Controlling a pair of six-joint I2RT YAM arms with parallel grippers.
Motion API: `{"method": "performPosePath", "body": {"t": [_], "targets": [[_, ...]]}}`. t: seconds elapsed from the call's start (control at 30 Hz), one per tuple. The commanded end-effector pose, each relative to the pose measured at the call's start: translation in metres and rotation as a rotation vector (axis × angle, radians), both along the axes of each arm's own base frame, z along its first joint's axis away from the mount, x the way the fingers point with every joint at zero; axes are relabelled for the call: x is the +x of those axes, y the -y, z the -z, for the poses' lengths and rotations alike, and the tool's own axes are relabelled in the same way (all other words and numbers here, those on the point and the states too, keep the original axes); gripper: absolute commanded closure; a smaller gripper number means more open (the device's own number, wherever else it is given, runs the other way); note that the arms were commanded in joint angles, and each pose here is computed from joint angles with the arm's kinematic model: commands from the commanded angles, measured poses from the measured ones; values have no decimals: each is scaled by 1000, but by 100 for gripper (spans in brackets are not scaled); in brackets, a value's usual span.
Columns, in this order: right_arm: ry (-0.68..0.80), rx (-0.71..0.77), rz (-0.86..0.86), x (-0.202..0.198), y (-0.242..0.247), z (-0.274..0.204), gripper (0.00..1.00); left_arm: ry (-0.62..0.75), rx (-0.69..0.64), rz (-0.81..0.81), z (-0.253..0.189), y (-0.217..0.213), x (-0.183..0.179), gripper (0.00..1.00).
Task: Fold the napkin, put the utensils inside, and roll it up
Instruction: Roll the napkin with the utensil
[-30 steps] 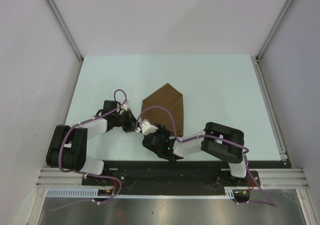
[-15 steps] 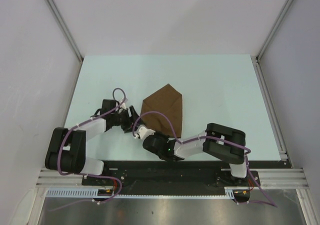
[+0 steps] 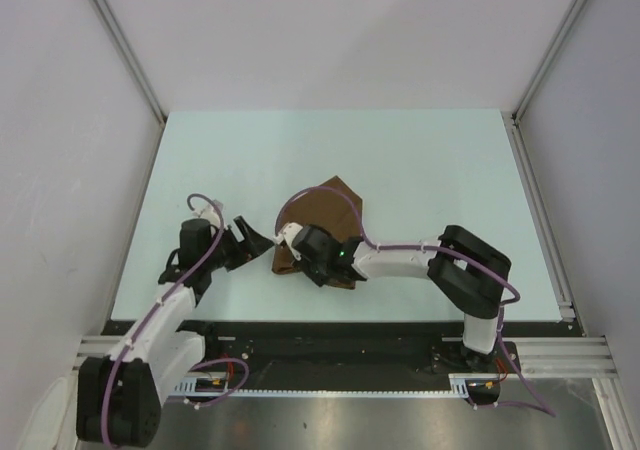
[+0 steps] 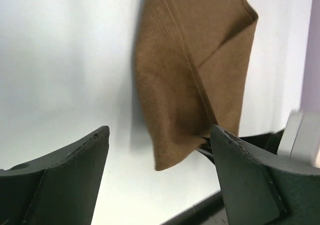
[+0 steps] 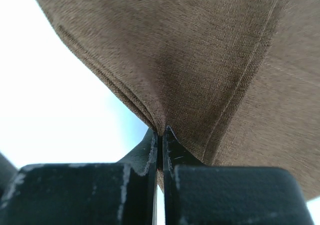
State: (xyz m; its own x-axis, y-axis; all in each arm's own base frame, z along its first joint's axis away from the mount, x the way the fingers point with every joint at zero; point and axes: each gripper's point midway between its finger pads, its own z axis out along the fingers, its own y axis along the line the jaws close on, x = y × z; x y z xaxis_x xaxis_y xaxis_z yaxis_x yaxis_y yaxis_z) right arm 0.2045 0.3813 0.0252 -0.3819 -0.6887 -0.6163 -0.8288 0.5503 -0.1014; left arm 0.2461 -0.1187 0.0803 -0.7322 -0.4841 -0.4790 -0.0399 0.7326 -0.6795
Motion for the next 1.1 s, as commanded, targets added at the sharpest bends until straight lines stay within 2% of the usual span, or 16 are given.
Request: {"method": "performPosePath", "body": {"t": [0.0, 0.2, 0.3, 0.47, 0.6, 0.7, 0.8, 1.07], "targets": [[-317, 126, -57, -26, -11, -17, 100, 105, 94, -118, -8, -25, 7, 15], [-547, 157, -57, -19, -12, -13, 100, 230, 121, -49, -24, -16, -1, 22], [-626, 163, -56, -16, -13, -7, 100, 210, 145, -9, -19, -6, -8, 25], [-725, 136, -41, -14, -12, 10, 100, 98, 91, 106, -5, 23, -31, 25], [-771, 129, -6, -6, -6, 19, 100, 75, 103, 149, -4, 37, -46, 24], [-792, 131, 5, -3, -5, 23, 100, 39, 16, 201, -3, 51, -58, 24], [-793, 131, 16, 1, -4, 23, 100, 11, -48, 238, 2, 65, -60, 23], [-800, 137, 33, 5, -2, 24, 100, -22, -48, 273, 9, 75, -54, 22]]}}
